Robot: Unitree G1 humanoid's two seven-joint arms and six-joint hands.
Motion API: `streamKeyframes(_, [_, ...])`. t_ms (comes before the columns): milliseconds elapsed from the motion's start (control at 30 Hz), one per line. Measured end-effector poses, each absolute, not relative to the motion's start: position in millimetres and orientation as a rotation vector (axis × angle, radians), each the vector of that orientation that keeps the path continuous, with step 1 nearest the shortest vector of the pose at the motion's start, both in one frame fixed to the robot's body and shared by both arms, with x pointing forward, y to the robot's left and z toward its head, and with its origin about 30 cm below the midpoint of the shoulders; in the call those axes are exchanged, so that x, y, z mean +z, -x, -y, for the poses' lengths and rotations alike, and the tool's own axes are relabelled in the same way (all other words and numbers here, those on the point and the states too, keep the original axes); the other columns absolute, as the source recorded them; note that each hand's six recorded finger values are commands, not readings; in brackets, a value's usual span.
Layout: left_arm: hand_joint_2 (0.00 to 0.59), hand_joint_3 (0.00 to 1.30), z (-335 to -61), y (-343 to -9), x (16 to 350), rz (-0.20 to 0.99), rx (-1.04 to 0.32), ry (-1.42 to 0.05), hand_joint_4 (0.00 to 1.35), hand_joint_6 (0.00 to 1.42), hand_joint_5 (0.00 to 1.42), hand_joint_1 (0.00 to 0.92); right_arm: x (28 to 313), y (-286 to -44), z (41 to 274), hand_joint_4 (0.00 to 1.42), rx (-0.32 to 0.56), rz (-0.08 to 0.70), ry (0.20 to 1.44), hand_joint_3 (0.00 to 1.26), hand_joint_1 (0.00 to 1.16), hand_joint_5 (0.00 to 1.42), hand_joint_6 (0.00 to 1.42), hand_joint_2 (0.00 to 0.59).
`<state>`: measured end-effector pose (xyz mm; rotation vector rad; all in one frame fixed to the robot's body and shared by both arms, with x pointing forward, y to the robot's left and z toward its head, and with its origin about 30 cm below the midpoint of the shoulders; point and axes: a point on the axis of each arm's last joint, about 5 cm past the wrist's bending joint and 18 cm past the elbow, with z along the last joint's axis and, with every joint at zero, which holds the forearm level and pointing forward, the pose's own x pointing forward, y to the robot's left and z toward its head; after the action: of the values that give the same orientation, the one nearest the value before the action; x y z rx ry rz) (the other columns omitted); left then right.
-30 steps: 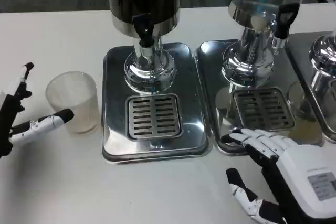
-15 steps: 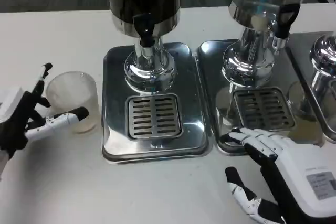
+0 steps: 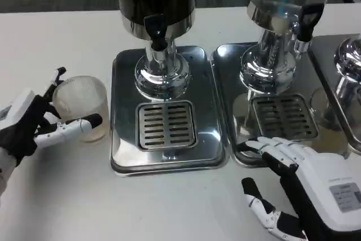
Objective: Grasp the cup under the faucet to collect the drink, then remove the cup.
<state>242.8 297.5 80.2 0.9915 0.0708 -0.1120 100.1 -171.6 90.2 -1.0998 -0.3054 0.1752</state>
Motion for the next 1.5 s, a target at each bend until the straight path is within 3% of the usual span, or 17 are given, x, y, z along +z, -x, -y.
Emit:
streamKeyframes(100, [0.079,0.12,-297,-243,80,-0.07,-0.108,-0.983,0.26,0.95,0.6,0.244,90,-100,172,0.26,0.177,0.301,1.094,0.33,0.42,0.25,0.31,0.461])
streamKeyframes(233, [0.11,0.21,-295,-243,79,-0.059,-0.093,-0.977,0.34,1.06,0.67,0.268,91,-101,172,0.26,0.175,0.297,1.084,0.33,0.42,0.25,0.32,0.461])
streamKeyframes(333, [0.143,0.37,-291,-244,77,-0.045,-0.076,-0.969,0.48,1.29,0.83,0.309,91,-101,173,0.26,0.177,0.294,1.08,0.33,0.42,0.25,0.32,0.461])
streamKeyframes(500, [0.153,0.55,-288,-243,74,-0.018,-0.041,-0.962,0.64,1.41,0.99,0.342,91,-101,173,0.26,0.179,0.289,1.075,0.33,0.42,0.25,0.32,0.461])
streamKeyframes(733, [0.13,0.63,-288,-239,71,0.012,-0.012,-0.956,0.75,1.42,1.07,0.365,91,-102,172,0.26,0.175,0.283,1.071,0.33,0.42,0.25,0.32,0.461])
streamKeyframes(1033, [0.117,0.63,-289,-233,68,0.057,0.028,-0.922,0.76,1.42,1.08,0.374,91,-102,172,0.26,0.173,0.284,1.067,0.33,0.42,0.25,0.32,0.461])
streamKeyframes(1200, [0.112,0.62,-288,-234,75,0.161,0.045,-0.873,0.76,1.42,1.08,0.381,91,-102,172,0.26,0.172,0.283,1.063,0.33,0.42,0.25,0.32,0.461])
streamKeyframes(1500, [0.11,0.62,-276,-240,80,0.247,-0.026,-0.847,0.74,1.42,1.07,0.385,91,-102,171,0.26,0.167,0.28,1.058,0.33,0.42,0.25,0.32,0.461])
